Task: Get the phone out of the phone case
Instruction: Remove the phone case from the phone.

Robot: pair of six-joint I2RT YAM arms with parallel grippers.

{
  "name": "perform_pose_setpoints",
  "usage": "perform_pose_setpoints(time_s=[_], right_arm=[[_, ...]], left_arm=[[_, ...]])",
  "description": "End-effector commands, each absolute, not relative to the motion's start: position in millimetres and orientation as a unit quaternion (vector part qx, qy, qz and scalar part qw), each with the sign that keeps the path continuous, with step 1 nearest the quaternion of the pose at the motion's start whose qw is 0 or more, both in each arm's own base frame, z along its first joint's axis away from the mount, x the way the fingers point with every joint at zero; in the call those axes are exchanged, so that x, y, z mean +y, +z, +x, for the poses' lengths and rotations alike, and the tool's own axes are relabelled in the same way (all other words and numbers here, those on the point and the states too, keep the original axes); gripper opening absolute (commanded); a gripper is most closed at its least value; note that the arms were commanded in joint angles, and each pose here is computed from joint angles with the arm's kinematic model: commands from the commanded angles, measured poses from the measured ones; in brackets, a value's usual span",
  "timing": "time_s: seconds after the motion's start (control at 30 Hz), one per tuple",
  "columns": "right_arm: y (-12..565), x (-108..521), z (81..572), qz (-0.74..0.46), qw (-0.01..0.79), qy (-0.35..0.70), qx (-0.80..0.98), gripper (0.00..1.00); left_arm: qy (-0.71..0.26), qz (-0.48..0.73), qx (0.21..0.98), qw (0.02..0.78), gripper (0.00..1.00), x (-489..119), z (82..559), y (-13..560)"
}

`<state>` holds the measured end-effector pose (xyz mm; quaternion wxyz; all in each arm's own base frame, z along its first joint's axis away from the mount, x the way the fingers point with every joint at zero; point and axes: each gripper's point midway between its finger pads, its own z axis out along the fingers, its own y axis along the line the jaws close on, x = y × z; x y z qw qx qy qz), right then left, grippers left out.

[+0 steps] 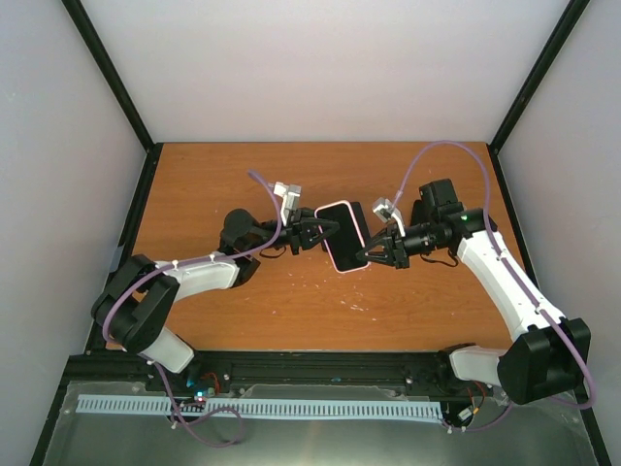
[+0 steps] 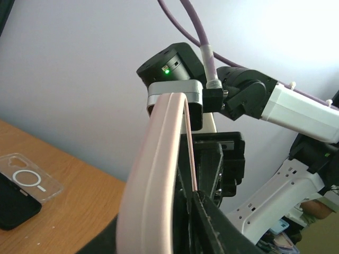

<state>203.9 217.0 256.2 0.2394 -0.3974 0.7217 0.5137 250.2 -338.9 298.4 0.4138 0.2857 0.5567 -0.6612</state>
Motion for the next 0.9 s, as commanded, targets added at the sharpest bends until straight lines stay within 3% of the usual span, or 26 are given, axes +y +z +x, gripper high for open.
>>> perform_pose_setpoints(time_s=[0.0, 0.2, 0.53, 0.87], right_arm=[[269.6, 219.5, 197.6, -0.414, 0.259, 0.531, 0.692, 0.07], [268.1, 219.4, 197.8, -0.414, 0.260, 0.531, 0.692, 0.10], [266.6, 210.5, 177.4, -0.474, 0.268, 0.490, 0.681, 0.59], [246.0, 204.1, 162.5, -0.569, 0.270, 0.392, 0.670, 0.59]], left_arm=[[-0.673, 0.309, 0.512, 0.436, 0.20, -338.5, 242.5, 325.1], [-0.674, 0.312, 0.514, 0.429, 0.09, -338.7, 240.8, 323.2], [-0.683, 0.339, 0.531, 0.371, 0.01, -332.9, 236.2, 320.7], [-0.688, 0.366, 0.559, 0.284, 0.00, -323.4, 235.0, 322.6]])
